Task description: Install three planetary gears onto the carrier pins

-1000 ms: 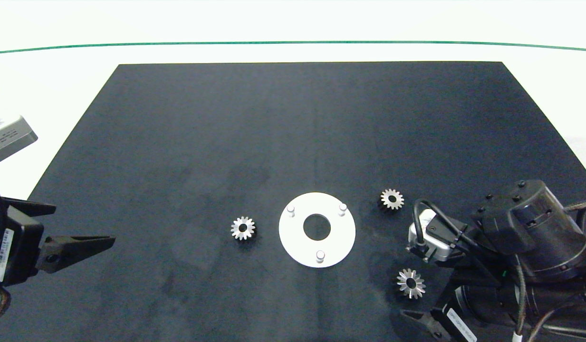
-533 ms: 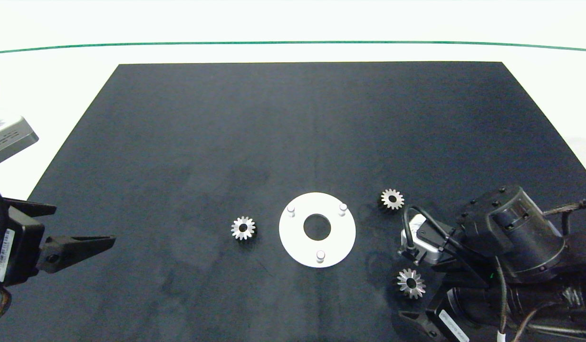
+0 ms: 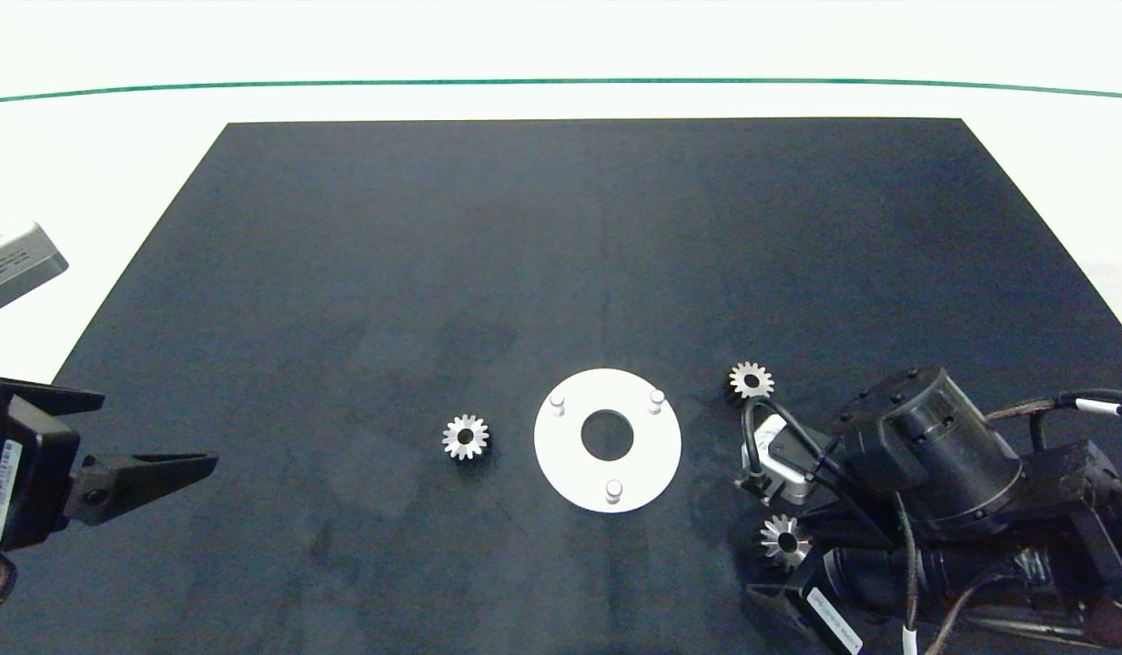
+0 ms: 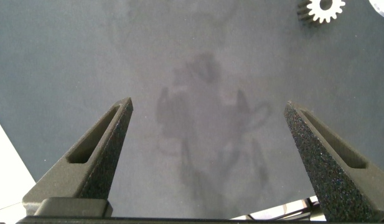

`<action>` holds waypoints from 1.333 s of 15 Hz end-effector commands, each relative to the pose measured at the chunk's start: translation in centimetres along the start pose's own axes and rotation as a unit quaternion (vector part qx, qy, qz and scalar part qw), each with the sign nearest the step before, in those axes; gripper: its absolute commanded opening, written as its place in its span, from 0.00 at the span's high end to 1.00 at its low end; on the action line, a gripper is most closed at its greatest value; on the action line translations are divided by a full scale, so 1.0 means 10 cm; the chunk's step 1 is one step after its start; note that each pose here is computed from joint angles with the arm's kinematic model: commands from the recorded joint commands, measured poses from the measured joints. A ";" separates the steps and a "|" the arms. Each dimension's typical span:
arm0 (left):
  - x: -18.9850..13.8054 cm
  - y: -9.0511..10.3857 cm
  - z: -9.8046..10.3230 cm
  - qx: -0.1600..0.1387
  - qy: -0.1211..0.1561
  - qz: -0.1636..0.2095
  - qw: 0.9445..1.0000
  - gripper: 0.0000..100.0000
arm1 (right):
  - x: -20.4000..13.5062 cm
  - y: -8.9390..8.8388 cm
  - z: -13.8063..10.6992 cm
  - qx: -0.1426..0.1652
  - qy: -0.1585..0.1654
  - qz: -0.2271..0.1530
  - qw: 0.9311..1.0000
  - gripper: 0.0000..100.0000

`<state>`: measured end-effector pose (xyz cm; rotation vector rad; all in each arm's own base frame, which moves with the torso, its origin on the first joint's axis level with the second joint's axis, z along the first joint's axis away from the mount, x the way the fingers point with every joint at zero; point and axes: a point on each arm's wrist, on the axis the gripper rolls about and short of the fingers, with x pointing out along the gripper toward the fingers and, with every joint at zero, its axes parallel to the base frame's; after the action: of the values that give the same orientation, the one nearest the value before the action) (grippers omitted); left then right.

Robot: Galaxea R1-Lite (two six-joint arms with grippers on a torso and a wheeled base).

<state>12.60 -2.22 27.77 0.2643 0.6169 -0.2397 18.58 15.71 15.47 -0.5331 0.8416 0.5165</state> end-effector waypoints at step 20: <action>-0.06 0.00 -0.02 0.006 -0.007 0.002 1.000 0.00 | 0.03 -0.03 0.00 0.005 0.001 -0.006 1.000 0.69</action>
<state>12.10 -2.11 27.92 0.2735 0.6011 -0.2399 18.88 15.58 15.41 -0.5239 0.8363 0.5026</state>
